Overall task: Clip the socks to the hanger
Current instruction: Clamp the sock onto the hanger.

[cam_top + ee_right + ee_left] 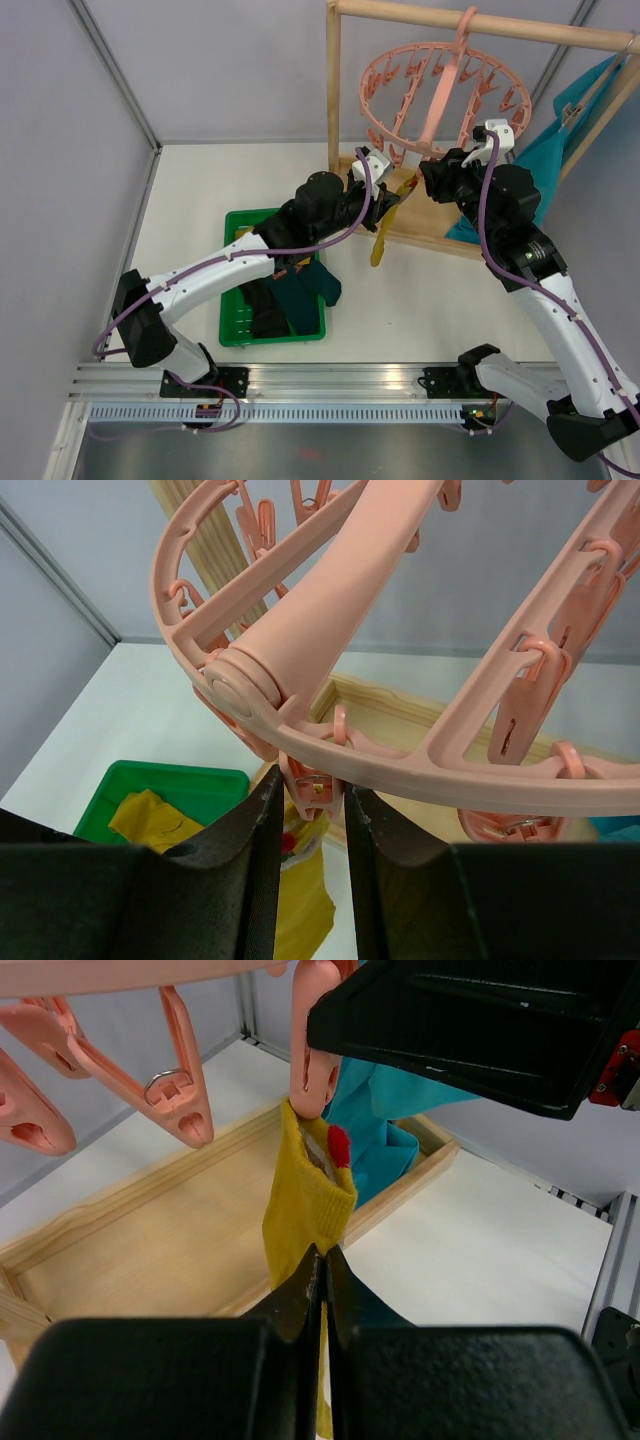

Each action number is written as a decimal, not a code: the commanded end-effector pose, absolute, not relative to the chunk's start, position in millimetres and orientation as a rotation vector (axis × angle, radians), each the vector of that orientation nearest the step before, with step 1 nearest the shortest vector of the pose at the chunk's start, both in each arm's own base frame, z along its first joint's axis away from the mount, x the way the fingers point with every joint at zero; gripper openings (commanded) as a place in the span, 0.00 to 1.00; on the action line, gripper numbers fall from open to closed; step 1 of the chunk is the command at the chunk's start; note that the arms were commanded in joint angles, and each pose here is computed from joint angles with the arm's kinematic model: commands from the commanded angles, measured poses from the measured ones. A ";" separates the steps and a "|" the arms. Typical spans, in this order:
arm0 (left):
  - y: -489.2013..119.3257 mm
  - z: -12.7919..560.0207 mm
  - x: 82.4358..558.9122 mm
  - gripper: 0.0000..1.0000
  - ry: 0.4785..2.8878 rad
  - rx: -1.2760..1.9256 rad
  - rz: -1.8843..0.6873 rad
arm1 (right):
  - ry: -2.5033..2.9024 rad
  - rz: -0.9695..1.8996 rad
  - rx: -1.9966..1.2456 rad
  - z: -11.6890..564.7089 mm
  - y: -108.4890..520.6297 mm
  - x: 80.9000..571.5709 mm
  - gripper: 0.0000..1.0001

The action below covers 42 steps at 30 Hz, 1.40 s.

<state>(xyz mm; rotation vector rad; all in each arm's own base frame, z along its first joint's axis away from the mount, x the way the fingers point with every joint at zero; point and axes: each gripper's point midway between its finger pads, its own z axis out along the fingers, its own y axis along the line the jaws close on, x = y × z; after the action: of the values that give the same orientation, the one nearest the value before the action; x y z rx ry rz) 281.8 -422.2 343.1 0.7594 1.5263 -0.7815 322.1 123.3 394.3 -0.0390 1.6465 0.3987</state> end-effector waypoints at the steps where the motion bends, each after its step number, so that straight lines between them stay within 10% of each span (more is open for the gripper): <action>1: -427.6 379.6 283.4 0.02 1.433 0.720 -0.807 | 1.593 0.424 -0.025 415.3 125.1 322.2 0.00; 35: -439.5 376.4 292.3 0.02 1.414 0.644 -0.845 | 1.603 0.398 0.002 415.9 118.3 320.3 0.00; 42: -435.8 379.5 295.4 0.02 1.420 0.613 -0.829 | 1.592 0.414 0.004 422.5 118.1 315.4 0.39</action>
<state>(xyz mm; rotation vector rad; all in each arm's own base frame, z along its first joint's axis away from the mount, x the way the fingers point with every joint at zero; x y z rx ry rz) 295.4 -434.7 354.8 0.6850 1.4695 -0.7957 322.5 122.3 391.9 -0.0258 1.6641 0.3954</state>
